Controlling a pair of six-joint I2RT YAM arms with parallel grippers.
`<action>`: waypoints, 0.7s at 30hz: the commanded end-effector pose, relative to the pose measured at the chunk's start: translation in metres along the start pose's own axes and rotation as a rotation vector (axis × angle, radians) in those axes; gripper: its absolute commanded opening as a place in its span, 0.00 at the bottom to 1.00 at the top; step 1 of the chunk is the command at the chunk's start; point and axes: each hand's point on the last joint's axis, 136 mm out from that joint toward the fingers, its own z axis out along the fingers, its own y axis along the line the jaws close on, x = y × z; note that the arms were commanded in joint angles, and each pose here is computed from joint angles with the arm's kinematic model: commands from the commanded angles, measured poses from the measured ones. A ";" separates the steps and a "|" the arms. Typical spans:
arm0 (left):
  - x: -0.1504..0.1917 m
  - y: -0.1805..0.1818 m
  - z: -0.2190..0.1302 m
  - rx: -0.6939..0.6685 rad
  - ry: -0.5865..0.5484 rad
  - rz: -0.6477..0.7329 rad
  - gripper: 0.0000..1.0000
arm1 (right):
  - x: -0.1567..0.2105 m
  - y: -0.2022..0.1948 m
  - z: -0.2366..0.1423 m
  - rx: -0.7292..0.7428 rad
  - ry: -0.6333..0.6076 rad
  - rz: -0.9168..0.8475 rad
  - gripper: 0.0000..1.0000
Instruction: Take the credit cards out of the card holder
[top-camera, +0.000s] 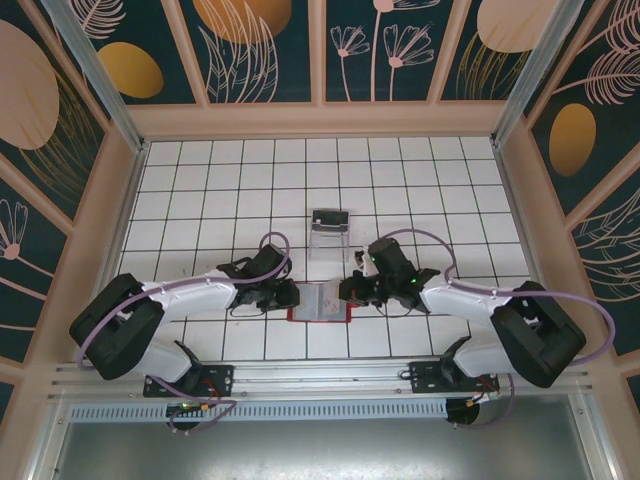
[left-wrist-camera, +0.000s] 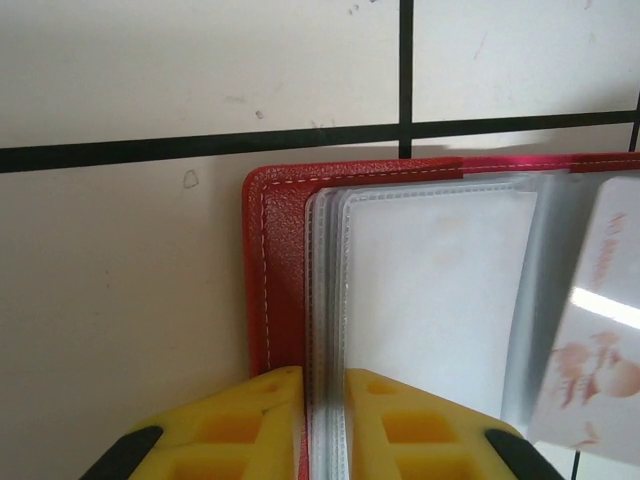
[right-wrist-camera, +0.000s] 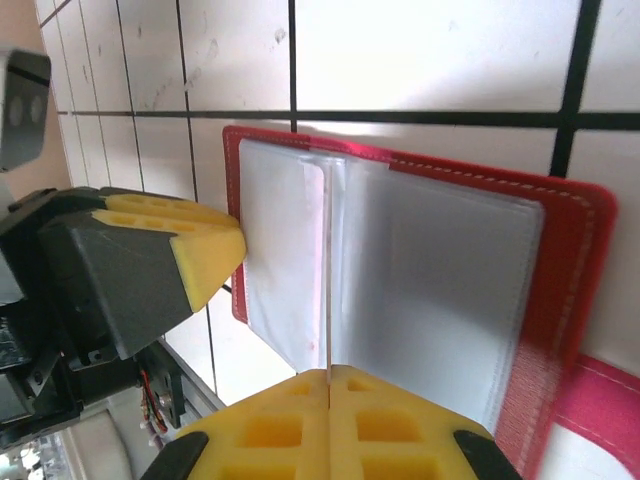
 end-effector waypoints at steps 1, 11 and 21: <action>0.004 0.010 -0.004 -0.042 -0.003 0.008 0.21 | -0.011 0.001 -0.016 0.054 -0.031 -0.065 0.03; -0.011 -0.007 -0.019 0.003 -0.067 0.053 0.24 | -0.057 0.037 -0.046 0.166 -0.071 -0.620 0.00; -0.012 -0.001 -0.021 -0.011 -0.095 0.078 0.26 | -0.083 0.045 -0.055 0.338 0.193 -1.174 0.00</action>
